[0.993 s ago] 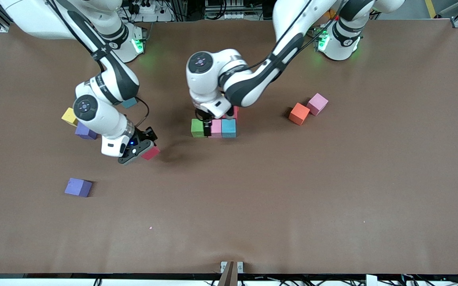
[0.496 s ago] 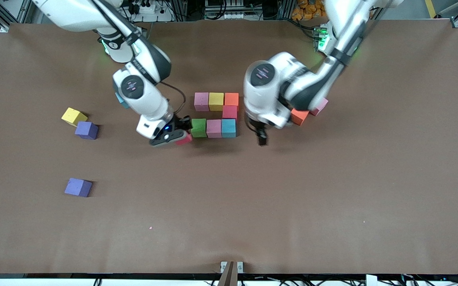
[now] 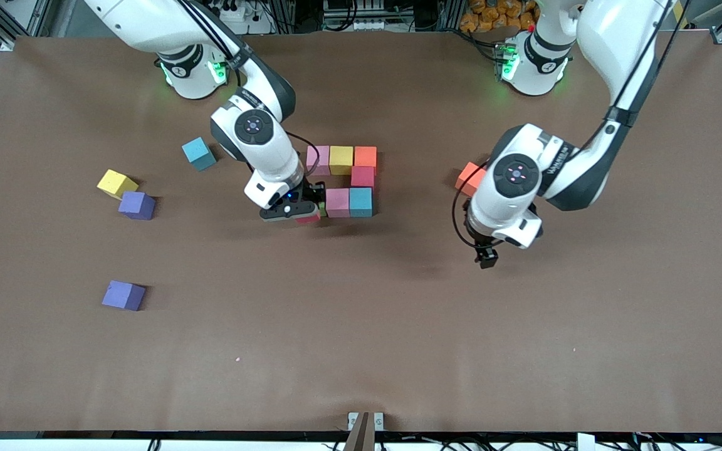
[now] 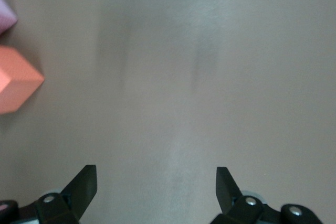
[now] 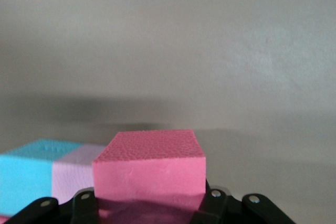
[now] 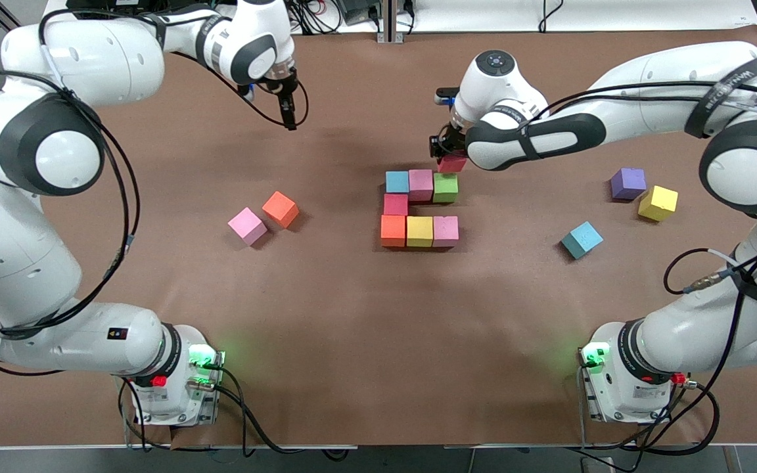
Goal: Form number 2 with 11 blocks
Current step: 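Carry pink below green with the right gripper while the left gripper releases green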
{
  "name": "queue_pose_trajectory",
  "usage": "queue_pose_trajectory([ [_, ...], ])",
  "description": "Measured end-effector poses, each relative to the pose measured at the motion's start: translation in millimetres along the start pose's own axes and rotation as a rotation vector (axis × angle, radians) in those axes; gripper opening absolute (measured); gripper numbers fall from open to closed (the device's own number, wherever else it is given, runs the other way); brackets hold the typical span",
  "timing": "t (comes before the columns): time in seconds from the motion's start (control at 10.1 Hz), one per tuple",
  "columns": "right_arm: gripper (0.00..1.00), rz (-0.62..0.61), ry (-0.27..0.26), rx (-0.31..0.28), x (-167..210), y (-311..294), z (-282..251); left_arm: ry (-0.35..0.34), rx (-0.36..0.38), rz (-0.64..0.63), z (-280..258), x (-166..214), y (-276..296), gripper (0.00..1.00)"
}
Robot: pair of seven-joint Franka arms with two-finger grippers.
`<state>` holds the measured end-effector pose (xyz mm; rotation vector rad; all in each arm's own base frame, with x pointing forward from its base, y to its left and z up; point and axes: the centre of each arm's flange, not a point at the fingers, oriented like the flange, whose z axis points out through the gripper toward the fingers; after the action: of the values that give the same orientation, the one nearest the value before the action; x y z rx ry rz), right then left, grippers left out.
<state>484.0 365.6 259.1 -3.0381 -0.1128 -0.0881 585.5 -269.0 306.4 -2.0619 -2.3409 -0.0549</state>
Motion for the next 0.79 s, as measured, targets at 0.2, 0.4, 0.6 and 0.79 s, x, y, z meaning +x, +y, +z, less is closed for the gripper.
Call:
queue_pose_trajectory([
  [0.2, 0.60, 0.023, 0.001, 0.000, 21, 6, 5, 0.000, 0.001, 0.168, 0, 6, 4, 1.00],
  [0.4, 0.60, 0.042, -0.019, 0.001, 24, 7, 16, -0.004, -0.007, 0.307, -1, 14, 10, 1.00],
  [0.6, 0.60, 0.080, -0.042, 0.001, 20, 3, 30, -0.004, -0.006, 0.437, 0, 28, 20, 1.00],
  [0.79, 0.60, 0.107, -0.058, -0.001, 15, -1, 38, 0.005, -0.003, 0.572, 5, 44, 30, 1.00],
])
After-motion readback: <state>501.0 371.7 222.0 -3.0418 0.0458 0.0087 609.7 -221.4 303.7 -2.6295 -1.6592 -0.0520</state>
